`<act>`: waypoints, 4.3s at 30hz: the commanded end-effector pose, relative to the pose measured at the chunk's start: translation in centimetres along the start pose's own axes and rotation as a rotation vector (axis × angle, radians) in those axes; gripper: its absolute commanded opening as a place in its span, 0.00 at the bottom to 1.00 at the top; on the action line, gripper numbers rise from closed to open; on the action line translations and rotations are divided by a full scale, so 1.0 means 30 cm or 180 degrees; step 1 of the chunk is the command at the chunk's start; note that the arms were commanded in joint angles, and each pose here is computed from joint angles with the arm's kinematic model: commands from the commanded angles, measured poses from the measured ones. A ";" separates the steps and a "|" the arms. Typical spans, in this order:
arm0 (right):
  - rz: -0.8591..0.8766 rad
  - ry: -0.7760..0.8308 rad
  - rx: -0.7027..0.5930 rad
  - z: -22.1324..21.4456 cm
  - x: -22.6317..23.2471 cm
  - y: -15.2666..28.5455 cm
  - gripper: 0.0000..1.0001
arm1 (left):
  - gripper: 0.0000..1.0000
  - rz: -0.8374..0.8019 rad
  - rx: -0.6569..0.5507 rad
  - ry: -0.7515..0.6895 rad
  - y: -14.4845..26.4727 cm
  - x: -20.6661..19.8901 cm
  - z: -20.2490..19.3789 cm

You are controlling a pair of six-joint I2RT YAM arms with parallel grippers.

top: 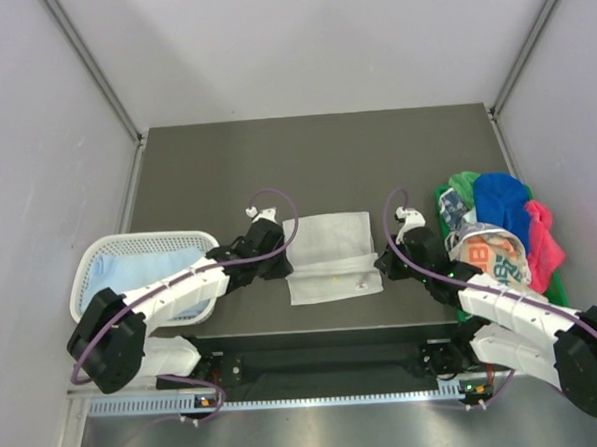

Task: Fold and stack the towels
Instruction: Fold the towel

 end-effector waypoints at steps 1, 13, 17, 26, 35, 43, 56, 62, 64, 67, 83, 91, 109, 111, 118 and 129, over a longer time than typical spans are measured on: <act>0.0044 0.0011 -0.0078 -0.002 0.006 0.002 0.00 | 0.00 -0.0007 -0.0083 0.0048 0.008 0.004 -0.003; 0.0110 -0.0092 -0.0168 0.015 0.020 0.040 0.41 | 0.38 -0.0241 -0.0098 0.0014 0.044 -0.030 -0.002; 0.0163 -0.0123 -0.0281 0.058 0.048 0.066 0.48 | 0.42 -0.0257 -0.0226 -0.0058 0.098 -0.045 0.045; 0.0067 -0.0199 -0.0366 0.090 0.055 0.074 0.49 | 0.39 -0.0058 -0.0111 -0.0001 0.021 -0.048 0.053; -0.0166 -0.0334 -0.0269 0.047 0.013 0.047 0.48 | 0.17 -0.0272 0.0198 0.0060 -0.017 -0.067 -0.048; -0.0405 -0.0258 -0.0504 0.234 0.053 -0.068 0.43 | 0.22 0.0072 -0.0035 0.0025 -0.049 -0.069 0.041; -0.0664 -0.0338 -0.0318 0.353 0.068 -0.258 0.40 | 0.18 -0.0495 0.0182 0.0068 -0.076 -0.205 0.054; -0.0766 -0.0378 -0.0249 0.338 0.038 -0.302 0.39 | 0.19 -0.0757 0.0270 -0.0128 -0.073 -0.309 0.006; -0.0739 -0.0394 -0.0270 0.343 0.035 -0.311 0.38 | 0.19 -0.0839 0.0302 -0.0147 -0.077 -0.336 -0.010; -0.0752 -0.0409 -0.0260 0.348 0.028 -0.327 0.27 | 0.19 -0.0900 0.0386 -0.0206 -0.098 -0.371 -0.047; -0.0883 -0.0367 -0.0182 0.439 -0.009 -0.368 0.00 | 0.16 -0.0676 0.0688 -0.0229 -0.192 -0.361 -0.150; -0.1059 -0.0389 -0.0070 0.390 -0.081 -0.378 0.10 | 0.15 -0.0785 0.0588 -0.0260 -0.153 -0.395 -0.104; 0.0755 -0.0766 -0.0068 0.518 0.195 -0.354 0.09 | 0.11 -0.0093 -0.0144 0.0142 -0.225 -0.156 0.360; 0.0991 -0.0924 0.0088 0.493 0.227 -0.398 0.06 | 0.09 -0.0076 -0.0141 0.0129 -0.245 -0.142 0.391; 0.1428 -0.1191 0.0195 0.456 0.299 -0.512 0.03 | 0.08 0.0021 -0.0047 0.0241 -0.303 -0.036 0.424; 0.1028 -0.1219 0.0299 0.359 0.230 -0.625 0.00 | 0.06 0.0311 0.0275 0.0174 -0.400 0.052 0.375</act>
Point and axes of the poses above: each gripper's point midway between its finger pads, its own y axis back along the fingers, its own x axis along the line the jaws close on, z = x × y, the point moved 6 cm from there along y, back along the fingers, and after that the axes turned 7 degrees about -y, right-handed, at the moved point
